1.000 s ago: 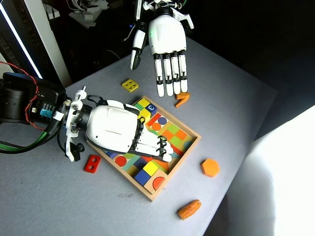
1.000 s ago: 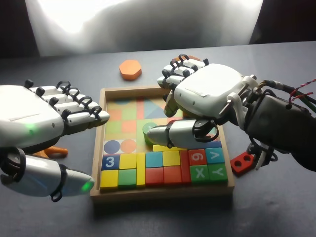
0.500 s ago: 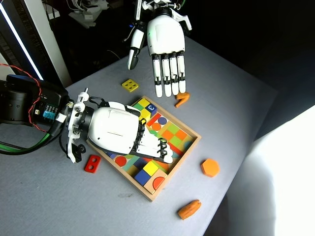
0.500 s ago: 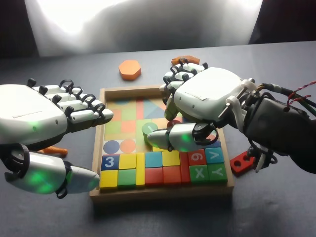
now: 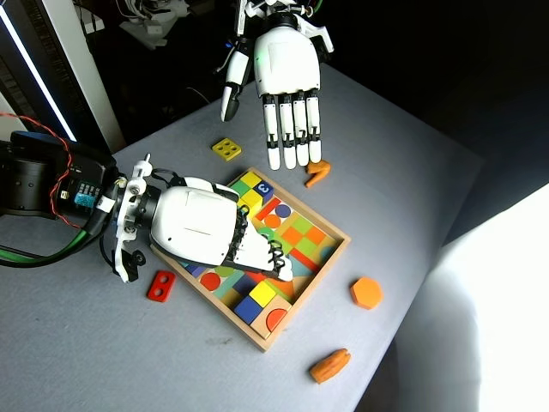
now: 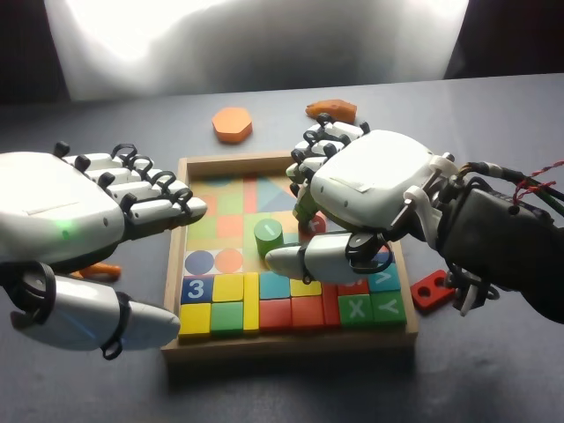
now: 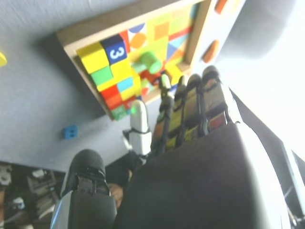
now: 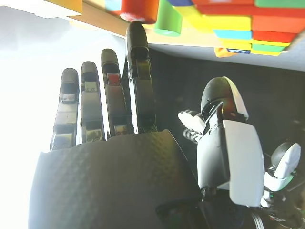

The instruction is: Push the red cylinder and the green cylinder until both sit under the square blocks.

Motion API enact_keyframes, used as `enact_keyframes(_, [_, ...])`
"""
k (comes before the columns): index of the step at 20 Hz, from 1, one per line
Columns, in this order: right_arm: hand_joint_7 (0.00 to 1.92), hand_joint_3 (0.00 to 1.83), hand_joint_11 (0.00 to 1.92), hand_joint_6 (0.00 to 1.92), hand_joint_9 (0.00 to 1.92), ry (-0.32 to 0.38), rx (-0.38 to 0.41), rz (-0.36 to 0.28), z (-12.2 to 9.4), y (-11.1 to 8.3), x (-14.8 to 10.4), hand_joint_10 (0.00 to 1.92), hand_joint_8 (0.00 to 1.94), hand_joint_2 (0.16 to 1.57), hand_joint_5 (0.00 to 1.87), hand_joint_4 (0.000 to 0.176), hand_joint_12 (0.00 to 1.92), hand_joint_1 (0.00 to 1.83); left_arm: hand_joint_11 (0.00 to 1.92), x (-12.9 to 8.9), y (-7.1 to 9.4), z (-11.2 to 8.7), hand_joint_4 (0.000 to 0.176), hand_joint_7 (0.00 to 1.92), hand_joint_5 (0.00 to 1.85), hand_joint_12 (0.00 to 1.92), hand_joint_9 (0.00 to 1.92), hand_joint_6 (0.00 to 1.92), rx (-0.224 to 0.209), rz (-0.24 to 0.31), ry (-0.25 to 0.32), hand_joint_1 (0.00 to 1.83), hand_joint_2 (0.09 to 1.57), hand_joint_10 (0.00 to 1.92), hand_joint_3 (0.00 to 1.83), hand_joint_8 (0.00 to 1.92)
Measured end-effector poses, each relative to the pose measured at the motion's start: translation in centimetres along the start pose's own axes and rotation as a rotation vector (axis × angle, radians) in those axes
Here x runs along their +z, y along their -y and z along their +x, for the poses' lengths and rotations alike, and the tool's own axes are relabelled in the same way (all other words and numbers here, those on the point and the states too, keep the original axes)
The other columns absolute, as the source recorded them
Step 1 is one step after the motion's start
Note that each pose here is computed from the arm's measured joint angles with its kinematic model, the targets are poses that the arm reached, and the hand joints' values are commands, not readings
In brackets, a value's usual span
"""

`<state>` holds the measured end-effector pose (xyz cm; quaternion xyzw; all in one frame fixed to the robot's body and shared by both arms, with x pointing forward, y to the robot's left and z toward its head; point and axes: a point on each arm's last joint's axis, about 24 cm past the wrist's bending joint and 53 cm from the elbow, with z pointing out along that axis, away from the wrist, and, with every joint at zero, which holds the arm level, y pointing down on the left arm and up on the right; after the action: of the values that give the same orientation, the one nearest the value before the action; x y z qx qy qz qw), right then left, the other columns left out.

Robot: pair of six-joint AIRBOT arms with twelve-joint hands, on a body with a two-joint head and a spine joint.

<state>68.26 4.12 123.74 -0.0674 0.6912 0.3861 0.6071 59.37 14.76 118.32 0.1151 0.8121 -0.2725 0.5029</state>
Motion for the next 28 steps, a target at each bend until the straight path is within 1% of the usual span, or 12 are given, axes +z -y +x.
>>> enact_keyframes(2, [0.37, 0.00, 0.00, 0.00, 0.18, 0.000, -0.009, 0.001, 0.1, 0.1, -0.3, 0.00, 0.00, 1.13, 0.86, 0.000, 0.26, 0.00, 0.00, 0.0, -0.3, -0.1, 0.000, 0.00, 0.00, 0.00, 0.00, 0.00, 0.000, -0.006, 0.001, 0.00, 1.17, 0.00, 0.00, 0.00])
enact_keyframes(3, [0.37, 0.00, 0.00, 0.01, 0.18, -0.002, -0.014, 0.003, 0.1, 0.3, -0.5, 0.00, 0.00, 1.13, 0.87, 0.000, 0.28, 0.00, 0.00, 0.0, -0.4, 0.0, 0.000, 0.00, 0.00, 0.00, 0.00, 0.00, 0.000, -0.009, -0.002, 0.00, 1.18, 0.00, 0.01, 0.00])
enact_keyframes(5, [0.35, 0.00, 0.00, 0.00, 0.16, -0.006, -0.017, 0.009, 0.1, 0.6, -1.1, 0.00, 0.00, 1.13, 0.87, 0.000, 0.22, 0.00, 0.00, 0.0, -0.4, 0.0, 0.000, 0.00, 0.00, 0.00, 0.00, 0.00, 0.002, -0.012, -0.004, 0.00, 1.18, 0.00, 0.01, 0.00])
enact_keyframes(9, [0.35, 0.00, 0.00, 0.00, 0.19, -0.019, -0.026, 0.029, -0.1, 1.9, -2.6, 0.00, 0.00, 1.15, 0.85, 0.000, 0.35, 0.00, 0.00, -0.2, -0.6, -0.2, 0.000, 0.00, 0.00, 0.00, 0.00, 0.00, 0.000, -0.018, 0.001, 0.00, 1.17, 0.00, 0.00, 0.00])
enact_keyframes(12, [0.37, 0.00, 0.00, 0.00, 0.21, -0.024, -0.028, 0.040, -0.2, 2.5, -3.3, 0.01, 0.01, 1.15, 0.86, 0.000, 0.40, 0.00, 0.00, -0.2, -0.6, -0.3, 0.000, 0.00, 0.00, 0.00, 0.00, 0.00, 0.000, -0.016, 0.004, 0.00, 1.18, 0.00, 0.00, 0.00])
enact_keyframes(14, [0.37, 0.00, 0.00, 0.00, 0.22, -0.030, -0.034, 0.042, -0.2, 2.6, -3.8, 0.01, 0.00, 1.14, 0.85, 0.000, 0.41, 0.00, 0.01, -0.2, -0.8, -0.4, 0.000, 0.00, 0.00, 0.00, 0.00, 0.00, 0.000, -0.019, 0.008, 0.00, 1.18, 0.00, 0.00, 0.00])
enact_keyframes(16, [0.35, 0.00, 0.00, 0.00, 0.18, -0.035, -0.045, 0.045, -0.1, 2.8, -4.3, 0.00, 0.00, 1.14, 0.86, 0.000, 0.32, 0.00, 0.00, -0.2, -0.8, -0.5, 0.000, 0.00, 0.00, 0.00, 0.00, 0.00, 0.000, -0.017, 0.009, 0.00, 1.18, 0.00, 0.00, 0.00])
enact_keyframes(17, [0.35, 0.00, 0.00, 0.00, 0.17, -0.039, -0.053, 0.048, 0.0, 3.0, -4.5, 0.00, 0.00, 1.14, 0.86, 0.000, 0.31, 0.00, 0.00, -0.2, -0.8, -0.5, 0.000, 0.00, 0.00, 0.00, 0.00, 0.00, -0.004, -0.018, 0.009, 0.00, 1.18, 0.00, 0.00, 0.00])
enact_keyframes(20, [0.35, 0.00, 0.00, 0.00, 0.17, -0.040, -0.061, 0.055, -0.1, 3.2, -5.2, 0.00, 0.00, 1.13, 0.86, 0.000, 0.32, 0.00, 0.00, -0.2, -1.3, -0.7, 0.000, 0.00, 0.00, 0.00, 0.00, 0.00, -0.015, -0.027, 0.013, 0.00, 1.18, 0.00, 0.00, 0.00])
enact_keyframes(22, [0.37, 0.00, 0.00, 0.00, 0.19, -0.045, -0.064, 0.055, 0.1, 3.2, -5.5, 0.00, 0.00, 1.13, 0.86, 0.000, 0.35, 0.00, 0.00, -0.2, -1.2, -0.6, 0.000, 0.00, 0.00, 0.00, 0.00, 0.00, -0.027, -0.026, 0.013, 0.00, 1.19, 0.00, 0.00, 0.00])
enact_keyframes(25, [0.35, 0.00, 0.00, 0.00, 0.19, -0.048, -0.064, 0.059, 0.0, 3.4, -5.8, 0.00, 0.00, 1.13, 0.86, 0.000, 0.33, 0.00, 0.00, -0.2, -0.9, -0.6, 0.000, 0.00, 0.00, 0.00, 0.00, 0.00, -0.030, -0.019, 0.013, 0.00, 1.19, 0.00, 0.01, 0.00])
enact_keyframes(28, [0.35, 0.00, 0.00, 0.00, 0.19, -0.052, -0.064, 0.060, 0.0, 3.5, -6.0, 0.00, 0.00, 1.14, 0.87, 0.000, 0.35, 0.00, 0.00, -0.2, -1.4, -1.0, 0.000, 0.00, 0.00, 0.00, 0.00, 0.00, -0.029, -0.023, 0.024, 0.00, 1.18, 0.00, 0.00, 0.00])
